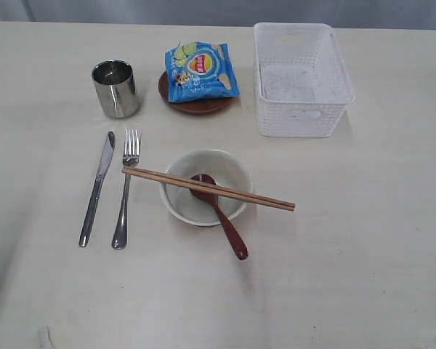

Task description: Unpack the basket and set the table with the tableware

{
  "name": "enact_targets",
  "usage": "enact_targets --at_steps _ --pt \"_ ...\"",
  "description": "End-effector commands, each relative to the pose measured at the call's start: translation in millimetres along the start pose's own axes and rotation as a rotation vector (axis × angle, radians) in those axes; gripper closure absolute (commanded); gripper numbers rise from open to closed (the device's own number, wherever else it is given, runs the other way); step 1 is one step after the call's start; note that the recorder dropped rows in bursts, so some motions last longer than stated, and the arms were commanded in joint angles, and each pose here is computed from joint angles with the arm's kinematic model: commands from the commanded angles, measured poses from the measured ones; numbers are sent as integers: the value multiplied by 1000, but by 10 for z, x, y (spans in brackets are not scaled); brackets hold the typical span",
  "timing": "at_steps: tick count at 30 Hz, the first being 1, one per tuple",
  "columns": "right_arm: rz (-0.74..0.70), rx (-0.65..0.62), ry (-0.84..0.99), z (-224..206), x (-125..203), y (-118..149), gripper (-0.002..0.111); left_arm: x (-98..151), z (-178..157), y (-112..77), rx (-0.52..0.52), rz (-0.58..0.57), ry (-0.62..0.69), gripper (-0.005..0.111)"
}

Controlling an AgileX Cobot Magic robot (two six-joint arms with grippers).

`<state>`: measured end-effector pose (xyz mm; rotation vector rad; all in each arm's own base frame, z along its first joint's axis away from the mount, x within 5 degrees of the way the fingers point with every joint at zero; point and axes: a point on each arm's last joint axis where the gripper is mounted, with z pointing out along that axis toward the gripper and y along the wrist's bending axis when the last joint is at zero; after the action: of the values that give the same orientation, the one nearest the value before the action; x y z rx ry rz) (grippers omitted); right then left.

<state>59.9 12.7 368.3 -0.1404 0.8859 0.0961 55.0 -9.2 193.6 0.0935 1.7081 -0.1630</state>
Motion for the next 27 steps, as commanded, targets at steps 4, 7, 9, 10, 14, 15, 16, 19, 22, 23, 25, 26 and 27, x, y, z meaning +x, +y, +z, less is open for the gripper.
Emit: enact_targets --at_steps 4,7,9,10,14,15,16,19,22,23,25,26,27 --pt "-12 118 288 -599 646 -27 108 -2 -1 -1 2 -3 -11 107" --pt "-27 70 563 -801 833 24 108 -2 -1 -1 2 -3 -11 107" --pt "-16 57 672 -912 987 46 108 -2 -1 -1 2 -3 -11 107" --pt "-13 56 691 -945 1043 51 108 -2 -1 -1 2 -3 -11 107" --pt "16 62 757 -1060 1239 67 108 -2 -1 -1 2 -3 -11 107" --pt "24 64 770 -1086 1278 71 108 -2 -1 -1 2 -3 -11 107" --pt "24 64 779 -1107 1308 73 108 -2 -1 -1 2 -3 -11 107" --pt "27 60 805 -1134 1326 79 108 -2 -1 -1 2 -3 -11 107" --pt "24 49 874 -1180 1367 88 108 -2 -1 -1 2 -3 -11 107" --pt "26 45 901 -1199 1383 92 108 -2 -1 -1 2 -3 -11 107" --pt "23 39 945 -1231 1407 97 108 -2 -1 -1 2 -3 -11 107" --pt "23 39 945 -1231 1407 97 108 -2 -1 -1 2 -3 -11 107" --pt "18 39 945 -1231 1407 96 108 -2 -1 -1 2 -3 -11 107"
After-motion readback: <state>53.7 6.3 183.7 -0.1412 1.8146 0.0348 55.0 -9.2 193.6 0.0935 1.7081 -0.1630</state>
